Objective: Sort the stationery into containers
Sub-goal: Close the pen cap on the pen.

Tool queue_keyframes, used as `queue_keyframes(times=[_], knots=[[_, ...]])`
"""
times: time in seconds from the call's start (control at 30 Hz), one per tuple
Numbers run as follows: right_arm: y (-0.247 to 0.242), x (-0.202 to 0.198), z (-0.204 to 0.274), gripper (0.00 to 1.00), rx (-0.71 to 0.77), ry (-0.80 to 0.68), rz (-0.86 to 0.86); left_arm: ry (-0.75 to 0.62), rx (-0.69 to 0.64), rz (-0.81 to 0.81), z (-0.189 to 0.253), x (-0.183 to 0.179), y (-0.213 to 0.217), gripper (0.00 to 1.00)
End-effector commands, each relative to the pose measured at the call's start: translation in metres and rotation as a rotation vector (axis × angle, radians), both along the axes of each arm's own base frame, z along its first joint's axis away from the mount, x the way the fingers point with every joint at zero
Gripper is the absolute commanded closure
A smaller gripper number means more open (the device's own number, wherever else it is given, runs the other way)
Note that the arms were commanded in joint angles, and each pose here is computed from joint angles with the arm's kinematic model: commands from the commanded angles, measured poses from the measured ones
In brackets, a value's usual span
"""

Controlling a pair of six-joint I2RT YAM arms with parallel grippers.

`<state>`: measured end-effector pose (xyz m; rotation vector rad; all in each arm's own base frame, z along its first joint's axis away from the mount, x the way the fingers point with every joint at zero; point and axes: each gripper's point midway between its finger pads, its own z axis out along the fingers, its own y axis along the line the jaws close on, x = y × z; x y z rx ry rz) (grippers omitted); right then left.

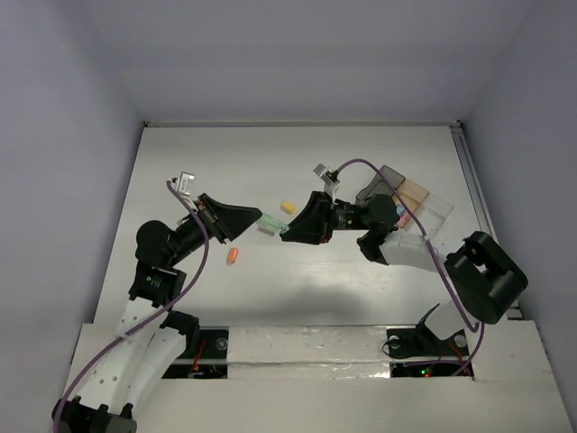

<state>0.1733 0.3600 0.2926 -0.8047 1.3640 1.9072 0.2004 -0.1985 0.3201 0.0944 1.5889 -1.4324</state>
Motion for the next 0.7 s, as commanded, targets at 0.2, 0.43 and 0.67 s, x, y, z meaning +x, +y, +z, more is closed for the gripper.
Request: queue_keyframes(times=[0.2,0.43,0.67], knots=[[-0.008,-0.015,0.072,1.00,0.304,-0.245,-0.009,0.009,-0.018,-0.006,-0.018,0.001,-0.001,1.00],[-0.004,-0.009,0.075,1.00,0.288,-0.218,-0.045,0.022,-0.002,-0.019,-0.029,0.000,-0.005,1.00],[0.008,0.008,0.078,1.00,0.217,-0.150,-0.139,0.020,0.016,-0.019,-0.038,0.001,-0.008,1.00]])
